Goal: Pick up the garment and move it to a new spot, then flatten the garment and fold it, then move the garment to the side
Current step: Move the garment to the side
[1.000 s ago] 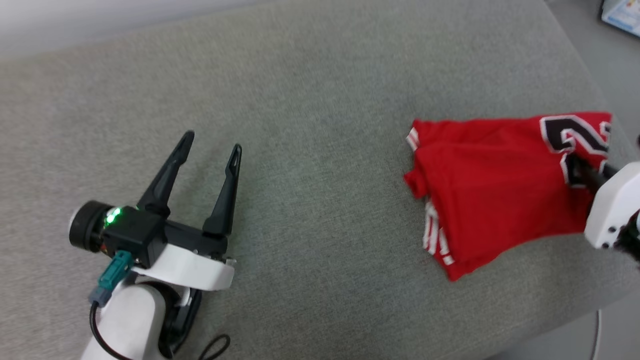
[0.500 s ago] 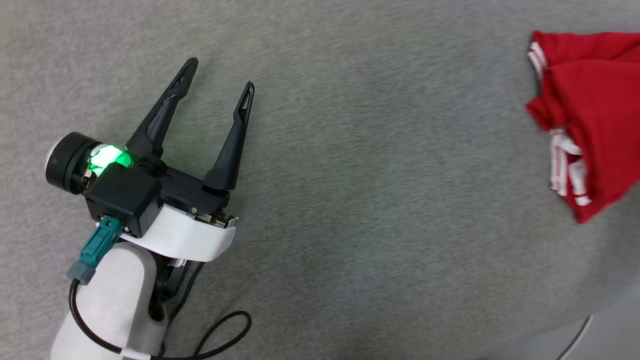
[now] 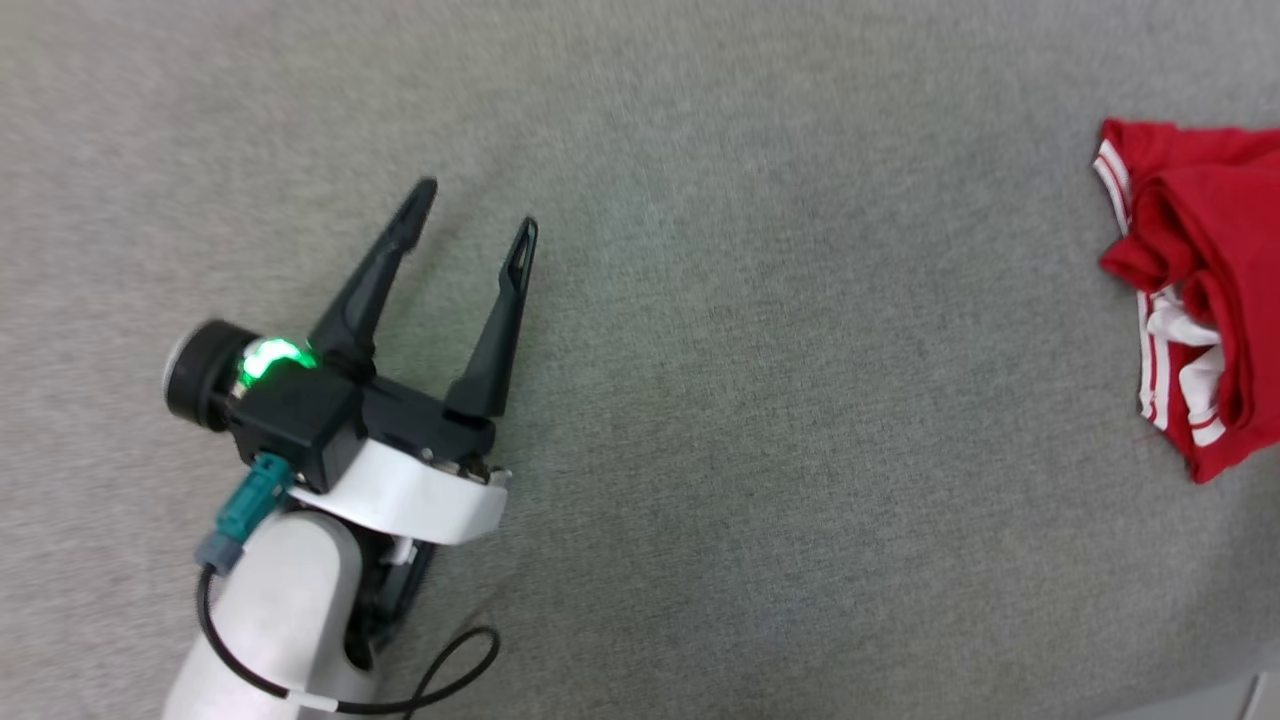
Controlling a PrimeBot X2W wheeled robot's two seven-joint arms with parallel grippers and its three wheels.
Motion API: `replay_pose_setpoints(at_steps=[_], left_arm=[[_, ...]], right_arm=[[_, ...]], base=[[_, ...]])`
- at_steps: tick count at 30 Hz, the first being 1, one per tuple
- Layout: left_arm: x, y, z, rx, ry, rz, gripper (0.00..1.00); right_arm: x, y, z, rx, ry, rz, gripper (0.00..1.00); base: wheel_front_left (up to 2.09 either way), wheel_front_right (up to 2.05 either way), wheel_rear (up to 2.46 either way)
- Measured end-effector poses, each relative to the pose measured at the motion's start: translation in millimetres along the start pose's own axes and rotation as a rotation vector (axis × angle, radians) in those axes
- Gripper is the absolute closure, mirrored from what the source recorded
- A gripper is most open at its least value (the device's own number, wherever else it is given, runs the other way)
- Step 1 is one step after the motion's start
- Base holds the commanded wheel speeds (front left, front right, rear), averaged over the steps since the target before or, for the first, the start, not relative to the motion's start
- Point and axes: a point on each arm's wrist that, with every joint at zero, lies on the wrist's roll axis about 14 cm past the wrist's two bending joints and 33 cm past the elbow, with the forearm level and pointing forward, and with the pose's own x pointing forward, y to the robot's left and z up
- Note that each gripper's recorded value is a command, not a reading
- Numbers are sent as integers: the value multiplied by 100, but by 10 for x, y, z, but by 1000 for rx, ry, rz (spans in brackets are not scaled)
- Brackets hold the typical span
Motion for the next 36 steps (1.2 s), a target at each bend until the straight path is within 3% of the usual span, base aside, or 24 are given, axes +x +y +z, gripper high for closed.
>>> replay_pose_setpoints(at_steps=[11,20,27,36], left_arm=[[-526,50,413,7,-9,167,0],[-1148,339,626,60,3,358,0],[-1613,516,652,75,31,486,0],[-1946,511,661,84,47,540,0]], right_arm=[[-700,308,158,88,-149,149,0],[-1266,1030,376,193,-238,377,0],[-1721,1378,610,266,-307,524,0],[-2227,1409,656,283,-353,612,0]], base=[[0,0,0],[0,0,0],[0,0,0],[0,0,0]])
